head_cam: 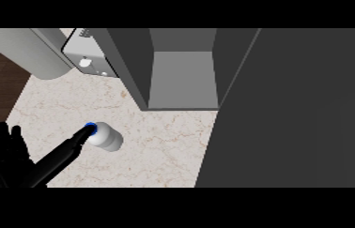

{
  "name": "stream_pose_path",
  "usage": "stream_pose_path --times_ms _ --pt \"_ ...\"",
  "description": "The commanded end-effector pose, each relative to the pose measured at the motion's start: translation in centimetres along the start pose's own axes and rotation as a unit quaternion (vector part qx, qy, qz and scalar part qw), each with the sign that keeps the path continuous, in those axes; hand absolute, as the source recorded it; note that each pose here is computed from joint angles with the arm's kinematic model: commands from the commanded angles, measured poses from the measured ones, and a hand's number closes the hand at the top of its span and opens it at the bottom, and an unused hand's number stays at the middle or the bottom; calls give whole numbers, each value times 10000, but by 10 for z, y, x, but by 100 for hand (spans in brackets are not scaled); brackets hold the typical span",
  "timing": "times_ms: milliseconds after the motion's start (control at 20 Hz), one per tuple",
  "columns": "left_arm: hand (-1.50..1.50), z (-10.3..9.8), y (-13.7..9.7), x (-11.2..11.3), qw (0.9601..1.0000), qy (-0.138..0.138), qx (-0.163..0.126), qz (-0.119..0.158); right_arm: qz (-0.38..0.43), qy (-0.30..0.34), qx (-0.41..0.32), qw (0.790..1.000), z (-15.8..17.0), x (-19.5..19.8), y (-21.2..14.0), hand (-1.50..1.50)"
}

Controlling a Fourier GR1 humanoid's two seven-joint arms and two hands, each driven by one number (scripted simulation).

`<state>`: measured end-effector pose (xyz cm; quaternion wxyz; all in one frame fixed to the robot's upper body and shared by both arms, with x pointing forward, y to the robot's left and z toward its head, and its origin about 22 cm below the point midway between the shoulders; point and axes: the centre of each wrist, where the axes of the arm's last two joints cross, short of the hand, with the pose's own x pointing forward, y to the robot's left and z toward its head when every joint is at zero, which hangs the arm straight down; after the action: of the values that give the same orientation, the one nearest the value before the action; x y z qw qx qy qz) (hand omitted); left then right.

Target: Pick up the bottled water, place it into the cabinet and close the cabinet

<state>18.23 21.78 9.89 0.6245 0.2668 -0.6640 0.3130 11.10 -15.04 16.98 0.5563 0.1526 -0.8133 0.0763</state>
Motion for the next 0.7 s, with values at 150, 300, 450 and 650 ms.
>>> stream_pose_path --times_ms 150,300,450,650 --pt "-150 -15 0 -40 9998 136 -7 -145 458 -310 -174 9983 20 19 -1 -150" --pt "-150 -18 -10 -67 9995 255 -80 -148 528 -198 -53 9984 17 11 -1 -150" --pt "-150 -22 -12 -86 9994 287 -151 -149 491 -223 -248 9982 7 4 -4 -150" --pt "-150 -15 -5 -102 9990 338 -259 -133 340 -269 -186 9989 19 14 9 -150"
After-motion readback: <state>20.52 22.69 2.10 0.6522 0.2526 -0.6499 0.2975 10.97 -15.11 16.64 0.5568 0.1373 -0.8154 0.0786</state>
